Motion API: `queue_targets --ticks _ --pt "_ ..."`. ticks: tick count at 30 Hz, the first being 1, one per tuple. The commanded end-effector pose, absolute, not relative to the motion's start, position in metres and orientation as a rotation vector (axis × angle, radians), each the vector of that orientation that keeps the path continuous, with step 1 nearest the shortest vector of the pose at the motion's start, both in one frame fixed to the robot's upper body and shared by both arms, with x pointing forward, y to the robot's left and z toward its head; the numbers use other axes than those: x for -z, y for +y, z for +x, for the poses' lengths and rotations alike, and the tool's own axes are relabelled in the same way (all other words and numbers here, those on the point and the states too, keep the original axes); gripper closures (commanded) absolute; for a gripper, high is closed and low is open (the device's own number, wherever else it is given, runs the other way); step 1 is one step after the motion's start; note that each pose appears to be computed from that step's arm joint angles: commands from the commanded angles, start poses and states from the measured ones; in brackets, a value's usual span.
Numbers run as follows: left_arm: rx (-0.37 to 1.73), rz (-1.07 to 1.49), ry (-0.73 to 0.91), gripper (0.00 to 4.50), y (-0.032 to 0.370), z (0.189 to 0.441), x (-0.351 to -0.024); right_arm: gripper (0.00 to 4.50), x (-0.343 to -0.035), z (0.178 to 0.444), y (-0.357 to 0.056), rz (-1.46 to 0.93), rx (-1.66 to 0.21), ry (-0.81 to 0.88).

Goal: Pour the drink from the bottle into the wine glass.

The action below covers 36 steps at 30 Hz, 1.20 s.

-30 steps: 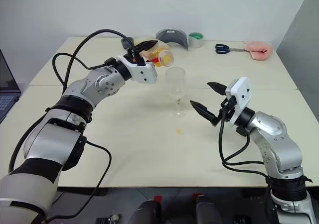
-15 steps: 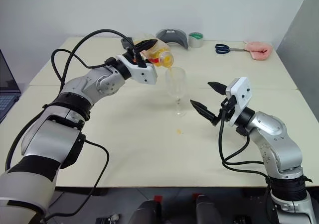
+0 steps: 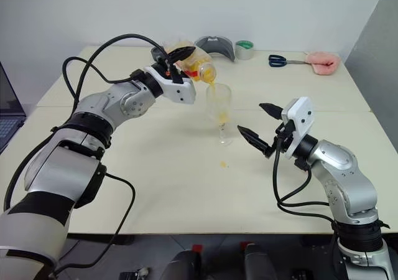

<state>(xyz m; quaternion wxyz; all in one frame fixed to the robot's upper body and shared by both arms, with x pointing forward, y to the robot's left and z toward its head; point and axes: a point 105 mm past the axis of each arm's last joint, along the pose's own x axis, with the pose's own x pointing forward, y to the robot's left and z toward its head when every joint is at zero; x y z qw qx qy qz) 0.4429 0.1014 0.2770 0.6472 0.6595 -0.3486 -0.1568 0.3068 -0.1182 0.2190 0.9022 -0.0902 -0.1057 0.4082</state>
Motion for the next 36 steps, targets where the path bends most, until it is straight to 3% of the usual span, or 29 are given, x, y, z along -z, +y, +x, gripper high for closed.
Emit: queue_targets --ticks 1,36 --pt "0.295 1.496 -0.864 2.70 0.100 0.440 -0.305 0.00 -0.231 0.298 -0.115 -0.194 -0.868 -0.266" --pt "0.271 1.521 -0.862 2.70 0.095 0.443 -0.312 0.00 -0.221 0.290 -0.105 -0.159 -0.876 -0.247"
